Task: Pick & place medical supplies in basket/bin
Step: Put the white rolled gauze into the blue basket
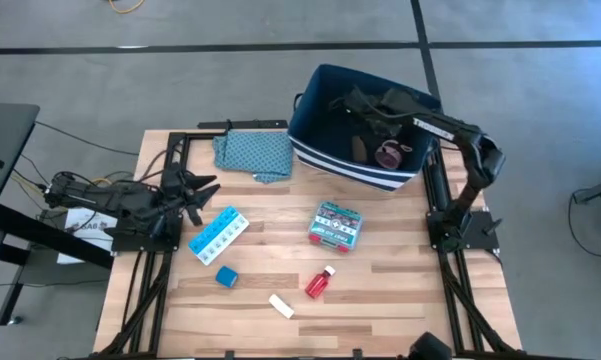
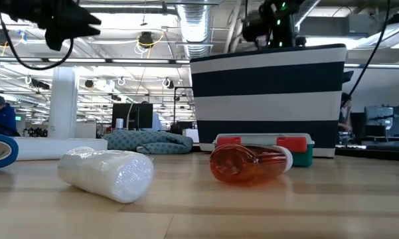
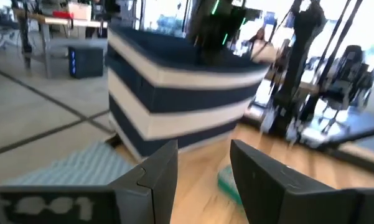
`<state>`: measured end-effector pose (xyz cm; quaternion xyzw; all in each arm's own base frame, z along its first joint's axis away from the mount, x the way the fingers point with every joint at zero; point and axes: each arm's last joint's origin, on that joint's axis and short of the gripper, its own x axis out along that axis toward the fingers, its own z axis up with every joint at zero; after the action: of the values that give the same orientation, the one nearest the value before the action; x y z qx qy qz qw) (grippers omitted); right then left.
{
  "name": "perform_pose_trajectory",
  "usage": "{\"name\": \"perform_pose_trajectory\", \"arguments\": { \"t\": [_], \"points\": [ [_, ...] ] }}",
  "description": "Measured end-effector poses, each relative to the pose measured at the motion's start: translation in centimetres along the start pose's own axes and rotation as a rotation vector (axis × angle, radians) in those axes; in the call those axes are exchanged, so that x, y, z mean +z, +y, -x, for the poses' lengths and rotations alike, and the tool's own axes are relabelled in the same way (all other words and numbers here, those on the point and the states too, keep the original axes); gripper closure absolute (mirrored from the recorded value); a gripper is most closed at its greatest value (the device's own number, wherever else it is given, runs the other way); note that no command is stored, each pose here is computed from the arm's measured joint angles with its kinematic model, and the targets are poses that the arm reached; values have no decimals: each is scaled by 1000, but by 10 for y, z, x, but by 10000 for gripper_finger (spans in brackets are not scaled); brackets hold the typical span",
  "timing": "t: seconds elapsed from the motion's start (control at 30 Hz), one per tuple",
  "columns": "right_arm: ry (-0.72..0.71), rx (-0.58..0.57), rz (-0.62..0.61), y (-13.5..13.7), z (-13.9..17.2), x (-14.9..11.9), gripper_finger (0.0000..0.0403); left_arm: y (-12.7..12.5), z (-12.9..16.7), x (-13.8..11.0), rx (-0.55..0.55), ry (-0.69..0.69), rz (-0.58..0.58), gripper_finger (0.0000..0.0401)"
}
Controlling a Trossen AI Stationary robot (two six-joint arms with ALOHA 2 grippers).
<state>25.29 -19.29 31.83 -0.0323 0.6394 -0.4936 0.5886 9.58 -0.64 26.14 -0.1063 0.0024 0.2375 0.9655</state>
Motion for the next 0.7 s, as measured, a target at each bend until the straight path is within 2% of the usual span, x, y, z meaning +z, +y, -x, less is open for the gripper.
{"name": "perform_pose_trajectory", "arguments": {
  "t": [0.07,0.27,0.43,0.53,0.7],
  "points": [
    [-62,10,-24,-5,18,-5,260,2,0,-6,13,46,-3,263],
    [-265,58,-52,-17,77,-29,265,3,-3,-26,33,100,120,263],
    [-434,122,-94,-26,120,-58,270,3,-6,-37,12,136,67,263],
    [-512,166,-108,-30,138,-76,269,3,-7,-42,17,146,97,263],
    [-629,258,-109,-32,164,-105,270,-1,-10,-53,-110,220,119,264]
  ]
}}
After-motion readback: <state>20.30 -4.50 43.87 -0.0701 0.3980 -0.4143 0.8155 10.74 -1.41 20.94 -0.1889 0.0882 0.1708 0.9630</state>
